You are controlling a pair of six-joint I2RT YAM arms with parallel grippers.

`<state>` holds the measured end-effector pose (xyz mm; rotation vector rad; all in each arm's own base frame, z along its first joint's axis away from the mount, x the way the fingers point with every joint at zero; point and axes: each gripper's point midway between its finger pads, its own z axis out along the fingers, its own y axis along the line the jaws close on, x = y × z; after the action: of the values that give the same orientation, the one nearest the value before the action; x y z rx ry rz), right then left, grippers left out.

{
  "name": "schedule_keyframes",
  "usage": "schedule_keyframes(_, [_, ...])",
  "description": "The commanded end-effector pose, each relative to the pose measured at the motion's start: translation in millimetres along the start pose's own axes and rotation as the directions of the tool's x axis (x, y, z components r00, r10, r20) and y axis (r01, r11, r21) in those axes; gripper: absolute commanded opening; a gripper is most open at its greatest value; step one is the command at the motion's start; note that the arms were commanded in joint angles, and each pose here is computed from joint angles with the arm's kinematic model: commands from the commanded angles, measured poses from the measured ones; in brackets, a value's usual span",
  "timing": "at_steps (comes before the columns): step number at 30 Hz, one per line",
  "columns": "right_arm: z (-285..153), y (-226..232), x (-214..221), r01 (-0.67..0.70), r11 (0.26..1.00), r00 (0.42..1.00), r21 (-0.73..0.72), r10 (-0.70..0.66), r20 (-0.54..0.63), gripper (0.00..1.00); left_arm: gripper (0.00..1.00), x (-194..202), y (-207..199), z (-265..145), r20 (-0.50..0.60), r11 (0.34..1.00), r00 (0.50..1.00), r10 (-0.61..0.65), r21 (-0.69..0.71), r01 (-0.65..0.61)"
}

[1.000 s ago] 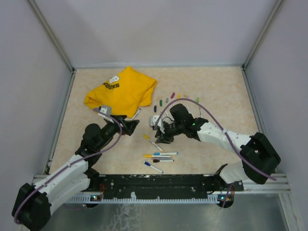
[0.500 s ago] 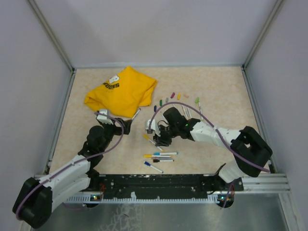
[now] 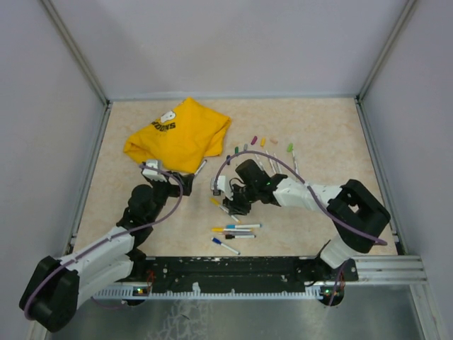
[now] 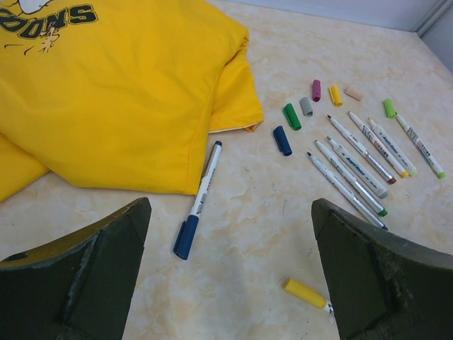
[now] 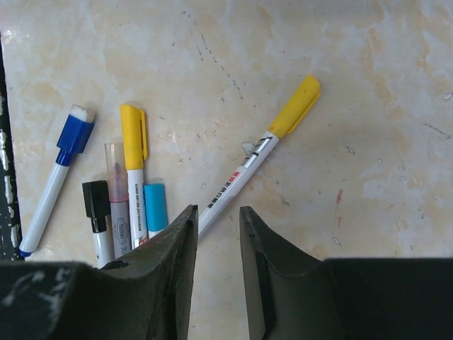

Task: Open the pen caps
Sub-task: Move the pen to the center of the board.

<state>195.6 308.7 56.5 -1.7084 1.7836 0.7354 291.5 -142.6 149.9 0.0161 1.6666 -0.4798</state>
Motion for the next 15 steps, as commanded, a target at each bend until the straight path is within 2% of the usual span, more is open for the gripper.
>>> schedule_keyframes(1, [9.6,-5.7,-26.9,0.002,1.0,0.999,0.02,-0.003,0.038,0.3,1.0,-11.6,0.1,3.0,0.048,1.0,0.999,-0.006,-0.005,0.006])
schedule_keyframes(6, [21.3,-7.6,-26.3,-0.059,0.997,0.998,0.04,0.059,0.001,0.29,1.0,-11.6,3.3,0.0,0.056,1.0,0.998,-0.006,-0.017,0.007])
schedule_keyframes(15, [37.5,-11.3,-7.2,-0.074,0.994,0.992,0.081,0.082,-0.094,0.26,1.0,-10.2,6.2,-1.1,0.059,1.0,0.998,-0.005,-0.028,0.006])
